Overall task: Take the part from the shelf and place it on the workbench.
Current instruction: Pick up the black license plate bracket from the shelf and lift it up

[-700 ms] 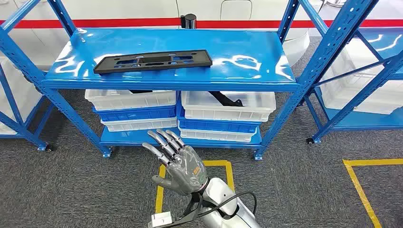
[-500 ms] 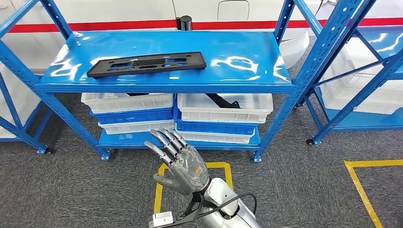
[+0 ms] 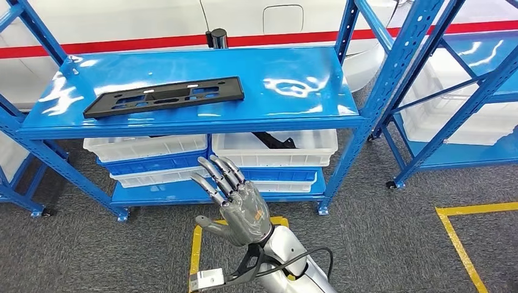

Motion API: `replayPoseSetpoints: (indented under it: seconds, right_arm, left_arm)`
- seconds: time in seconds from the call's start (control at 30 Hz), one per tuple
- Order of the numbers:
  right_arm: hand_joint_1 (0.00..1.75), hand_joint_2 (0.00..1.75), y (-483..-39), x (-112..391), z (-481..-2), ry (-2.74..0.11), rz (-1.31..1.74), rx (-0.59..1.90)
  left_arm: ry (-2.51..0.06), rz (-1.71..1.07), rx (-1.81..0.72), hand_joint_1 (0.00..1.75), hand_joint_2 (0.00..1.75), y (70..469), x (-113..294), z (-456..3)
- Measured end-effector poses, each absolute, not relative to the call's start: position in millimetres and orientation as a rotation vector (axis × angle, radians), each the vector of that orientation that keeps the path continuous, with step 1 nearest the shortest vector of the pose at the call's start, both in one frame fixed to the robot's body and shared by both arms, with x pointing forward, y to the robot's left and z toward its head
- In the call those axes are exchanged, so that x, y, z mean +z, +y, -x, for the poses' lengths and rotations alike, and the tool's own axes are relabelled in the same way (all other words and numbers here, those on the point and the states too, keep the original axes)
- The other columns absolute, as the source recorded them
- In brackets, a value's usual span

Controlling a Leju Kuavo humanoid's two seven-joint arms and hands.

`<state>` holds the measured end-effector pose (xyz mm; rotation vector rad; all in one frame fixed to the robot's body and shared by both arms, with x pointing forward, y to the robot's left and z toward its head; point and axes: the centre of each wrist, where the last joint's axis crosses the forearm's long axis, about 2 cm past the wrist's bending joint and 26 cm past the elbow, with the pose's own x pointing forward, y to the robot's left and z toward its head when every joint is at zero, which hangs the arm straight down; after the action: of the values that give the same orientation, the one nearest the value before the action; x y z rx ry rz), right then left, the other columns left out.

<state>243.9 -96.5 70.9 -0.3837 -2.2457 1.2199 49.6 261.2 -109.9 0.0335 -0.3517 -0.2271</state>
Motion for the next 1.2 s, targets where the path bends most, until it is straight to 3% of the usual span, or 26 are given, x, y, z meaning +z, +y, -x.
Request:
replayPoseSetpoints:
  seconds: [1.2]
  right_arm:
    - [0.00, 1.75, -97.0, 73.3, -241.7, -2.229, 0.386, 1.209]
  left_arm:
    - [-0.361, -0.033, -0.246, 0.00, 0.00, 258.5, -109.7, -50.1]
